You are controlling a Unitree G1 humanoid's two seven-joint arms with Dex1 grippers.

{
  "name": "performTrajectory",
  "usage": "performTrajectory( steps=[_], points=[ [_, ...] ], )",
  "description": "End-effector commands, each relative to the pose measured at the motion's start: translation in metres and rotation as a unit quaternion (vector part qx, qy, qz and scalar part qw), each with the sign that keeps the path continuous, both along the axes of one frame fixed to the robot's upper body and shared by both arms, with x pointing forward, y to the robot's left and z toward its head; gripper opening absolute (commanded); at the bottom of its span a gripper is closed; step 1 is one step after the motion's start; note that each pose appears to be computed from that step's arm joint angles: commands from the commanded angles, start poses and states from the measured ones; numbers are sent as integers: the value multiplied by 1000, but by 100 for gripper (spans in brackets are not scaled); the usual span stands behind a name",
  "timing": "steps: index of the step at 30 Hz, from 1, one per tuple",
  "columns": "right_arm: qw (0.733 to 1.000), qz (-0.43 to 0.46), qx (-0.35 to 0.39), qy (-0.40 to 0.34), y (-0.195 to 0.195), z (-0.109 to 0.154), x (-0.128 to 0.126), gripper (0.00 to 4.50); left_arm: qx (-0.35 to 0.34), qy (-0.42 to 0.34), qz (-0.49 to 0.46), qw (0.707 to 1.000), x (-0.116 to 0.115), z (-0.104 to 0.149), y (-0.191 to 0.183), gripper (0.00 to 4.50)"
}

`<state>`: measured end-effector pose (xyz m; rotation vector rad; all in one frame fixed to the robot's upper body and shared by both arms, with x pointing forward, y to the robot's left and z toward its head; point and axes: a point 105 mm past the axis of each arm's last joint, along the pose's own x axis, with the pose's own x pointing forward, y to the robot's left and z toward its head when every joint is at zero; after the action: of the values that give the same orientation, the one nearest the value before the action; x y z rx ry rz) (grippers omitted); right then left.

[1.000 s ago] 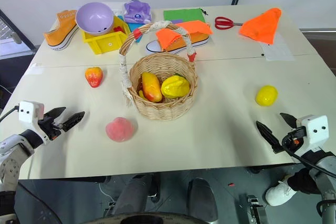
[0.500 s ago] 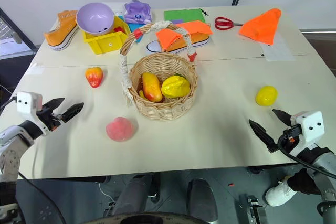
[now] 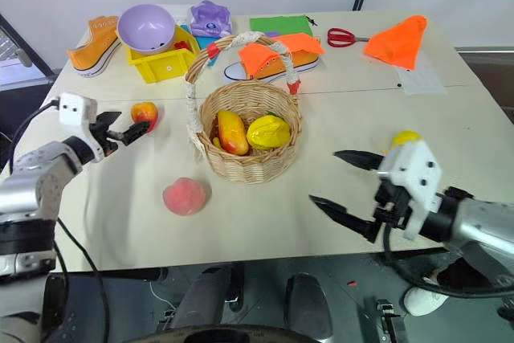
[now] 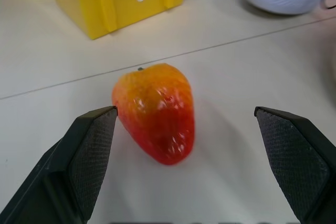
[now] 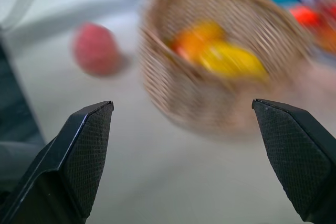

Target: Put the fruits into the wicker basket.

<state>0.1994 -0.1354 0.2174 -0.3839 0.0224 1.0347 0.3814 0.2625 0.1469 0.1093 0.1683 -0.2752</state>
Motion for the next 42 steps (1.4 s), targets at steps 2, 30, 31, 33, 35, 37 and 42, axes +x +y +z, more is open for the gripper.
performTrajectory(
  steps=[2,30,31,33,35,37,42],
  points=[
    [999,43,-4,-20,25,8,-2,442,21,-2,34,999,15,7,-1,450],
    [998,16,38,-54,44,18,20,450,36,-20,74,996,31,16,10,278],
    [998,13,37,-54,42,18,21,450,25,-35,60,997,26,23,9,278],
    [998,3,37,-55,37,18,24,450,0,-66,0,998,10,39,0,278],
    [998,-14,38,-54,28,18,29,450,-26,-89,-108,990,-19,58,-24,278],
    [997,-30,39,-51,17,18,34,450,-66,-61,-247,965,-60,69,-60,278],
    [997,-51,32,-51,-1,15,45,450,-48,-6,-425,904,-117,74,-125,278]
  ],
)
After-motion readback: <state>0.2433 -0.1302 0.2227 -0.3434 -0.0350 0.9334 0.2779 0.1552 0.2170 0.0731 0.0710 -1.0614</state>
